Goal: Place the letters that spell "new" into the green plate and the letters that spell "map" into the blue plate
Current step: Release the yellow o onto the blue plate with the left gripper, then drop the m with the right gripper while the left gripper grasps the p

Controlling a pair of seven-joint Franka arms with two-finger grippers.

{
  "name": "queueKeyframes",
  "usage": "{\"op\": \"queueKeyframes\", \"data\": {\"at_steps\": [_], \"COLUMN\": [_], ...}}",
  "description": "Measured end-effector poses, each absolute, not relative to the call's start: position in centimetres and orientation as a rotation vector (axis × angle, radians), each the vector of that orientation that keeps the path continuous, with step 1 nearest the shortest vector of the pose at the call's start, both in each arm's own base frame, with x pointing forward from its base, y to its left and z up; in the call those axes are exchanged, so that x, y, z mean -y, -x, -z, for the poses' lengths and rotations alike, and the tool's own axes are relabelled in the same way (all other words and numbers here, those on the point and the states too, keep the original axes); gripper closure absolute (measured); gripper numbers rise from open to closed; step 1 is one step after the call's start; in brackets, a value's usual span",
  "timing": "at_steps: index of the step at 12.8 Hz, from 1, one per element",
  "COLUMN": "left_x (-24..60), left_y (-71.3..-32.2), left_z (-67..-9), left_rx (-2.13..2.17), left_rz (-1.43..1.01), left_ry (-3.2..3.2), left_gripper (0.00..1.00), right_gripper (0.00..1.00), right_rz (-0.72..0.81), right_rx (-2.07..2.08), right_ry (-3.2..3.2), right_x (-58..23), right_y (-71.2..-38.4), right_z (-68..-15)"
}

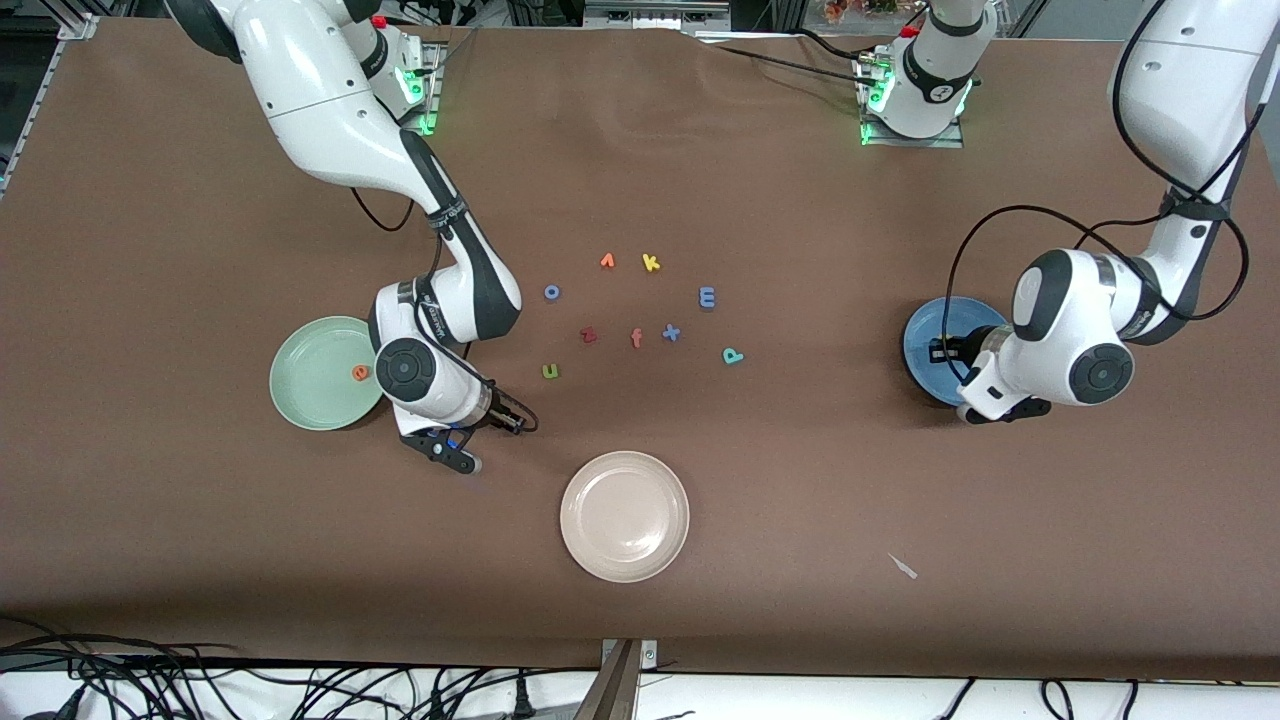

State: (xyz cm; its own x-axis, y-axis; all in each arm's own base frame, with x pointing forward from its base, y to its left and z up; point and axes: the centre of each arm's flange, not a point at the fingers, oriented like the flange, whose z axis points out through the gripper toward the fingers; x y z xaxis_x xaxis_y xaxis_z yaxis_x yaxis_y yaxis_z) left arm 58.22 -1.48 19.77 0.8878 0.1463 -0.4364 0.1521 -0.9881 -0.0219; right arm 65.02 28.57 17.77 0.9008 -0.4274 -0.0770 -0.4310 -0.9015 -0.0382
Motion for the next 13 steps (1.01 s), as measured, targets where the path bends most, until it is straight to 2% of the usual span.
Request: {"op": "queueKeyframes", "data": {"at_steps": [1,2,6,9,13], "left_x": [1.4,1.4,4.8,12.8,24.5], "left_y": [-58.2,-58.3,-59.6,-59.1,-57.6], "left_z": [-19.5,-19.7,-25.1,-29.7,-29.6], "left_rx": [-0.242,-0.242,-0.258,-0.438,-0.566], "left_rz": [0.705,0.701,0.634,0.563,0.407], "left_ry": [-3.037,-3.038,-3.049,-3.04,-2.989], "left_gripper": [0.54,0.44,0.01,0.0,0.0], "right_gripper": [0.69,0.73,0.73,0.73,0.73], "right_rz": [-0.1,-0.096,-0.121,-0.154,-0.149], "right_rx": [-0.678,-0.676,-0.593,-0.425,-0.185], "right_ry": [3.009,3.007,3.085,3.157,3.2], "right_x": [-28.6,-28.7,-28.7,-26.8,-20.4], "right_y": [-65.1,-65.1,-65.3,-65.6,-64.1], "right_z": [-17.9,-18.1,-19.0,-20.8,-23.3]}}
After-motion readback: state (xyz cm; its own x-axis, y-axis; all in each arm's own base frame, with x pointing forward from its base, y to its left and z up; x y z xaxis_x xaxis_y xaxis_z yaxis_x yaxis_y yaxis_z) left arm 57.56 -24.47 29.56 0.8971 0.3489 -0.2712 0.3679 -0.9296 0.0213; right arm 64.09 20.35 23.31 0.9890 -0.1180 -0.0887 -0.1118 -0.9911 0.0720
